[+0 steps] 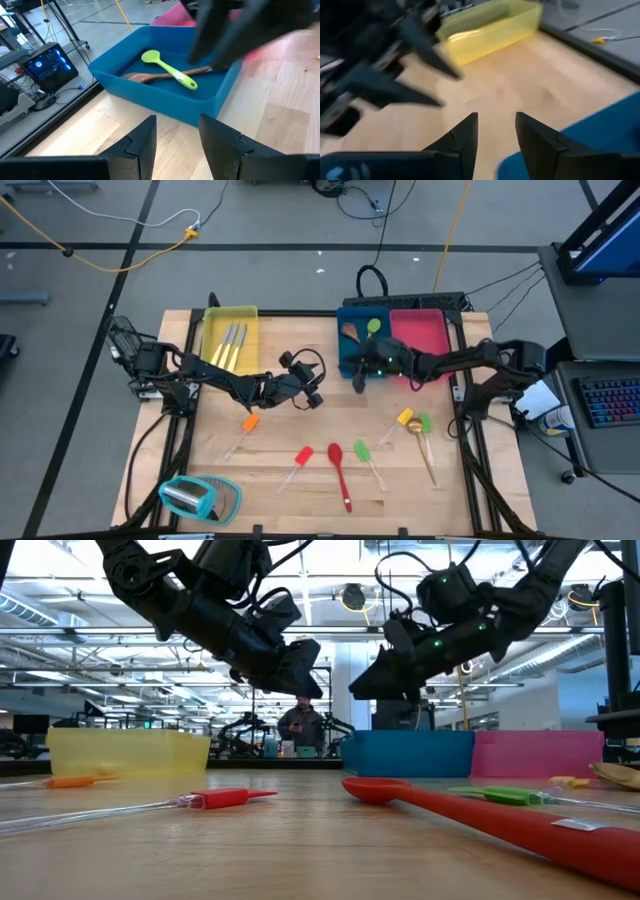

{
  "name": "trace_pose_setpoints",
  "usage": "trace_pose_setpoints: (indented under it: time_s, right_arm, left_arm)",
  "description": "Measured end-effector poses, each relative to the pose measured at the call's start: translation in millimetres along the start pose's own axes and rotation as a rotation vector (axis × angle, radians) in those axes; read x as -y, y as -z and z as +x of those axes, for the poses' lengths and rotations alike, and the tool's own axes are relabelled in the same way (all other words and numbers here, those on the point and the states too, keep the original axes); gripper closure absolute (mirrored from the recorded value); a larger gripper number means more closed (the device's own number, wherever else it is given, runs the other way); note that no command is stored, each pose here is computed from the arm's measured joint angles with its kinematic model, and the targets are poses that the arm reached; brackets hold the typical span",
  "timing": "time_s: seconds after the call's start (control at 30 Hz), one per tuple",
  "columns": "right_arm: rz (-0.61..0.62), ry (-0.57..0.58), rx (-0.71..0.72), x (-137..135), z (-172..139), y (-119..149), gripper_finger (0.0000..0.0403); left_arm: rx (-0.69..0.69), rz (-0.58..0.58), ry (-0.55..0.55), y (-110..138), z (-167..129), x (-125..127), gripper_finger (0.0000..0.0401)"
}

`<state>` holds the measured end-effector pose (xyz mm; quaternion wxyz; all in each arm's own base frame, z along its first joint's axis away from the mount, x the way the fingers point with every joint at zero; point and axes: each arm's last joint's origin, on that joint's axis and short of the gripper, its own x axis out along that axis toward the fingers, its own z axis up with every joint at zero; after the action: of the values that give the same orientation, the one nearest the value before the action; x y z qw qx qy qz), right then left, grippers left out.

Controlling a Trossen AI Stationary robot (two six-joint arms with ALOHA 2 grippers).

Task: Pick & Place Kitchen Items
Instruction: Put the gold serving spoon into the blue bin

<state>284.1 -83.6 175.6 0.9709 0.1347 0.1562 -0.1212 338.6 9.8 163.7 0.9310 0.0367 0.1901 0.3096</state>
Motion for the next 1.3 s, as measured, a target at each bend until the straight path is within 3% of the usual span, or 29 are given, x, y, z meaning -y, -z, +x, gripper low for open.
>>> trace_pose_setpoints:
  time_s: [0.23,0.4,0.53,0.83,1.17,1.3]
  right_arm:
    - [-0.142,-0.106,-0.025,-34.5,0.7,8.7,0.0257]
    - [-0.155,-0.102,-0.039,-48.5,-0.2,13.8,0.0234]
    - [-0.159,-0.097,-0.155,-51.6,-1.7,26.1,0.0225]
    - [0.027,0.013,-0.600,-53.9,-29.1,59.2,0.0235]
    - [0.169,0.060,-0.735,-71.1,-90.5,45.3,0.0236]
    - [0.352,0.136,-0.868,-77.0,-120.4,49.3,0.0236]
  left_arm:
    - [-0.009,0.003,-0.001,1.0,0.0,-0.1,0.0249]
    - [-0.010,0.005,-0.005,0.9,0.8,-1.3,0.0249]
    - [-0.012,0.039,-0.013,0.9,2.6,-3.9,0.0249]
    - [-0.002,0.046,-0.047,-1.4,9.6,-14.6,0.0249]
    - [0.055,-0.017,-0.080,-9.1,18.2,-29.0,0.0249]
    - [0.069,-0.034,-0.023,-11.1,21.9,-33.6,0.0249]
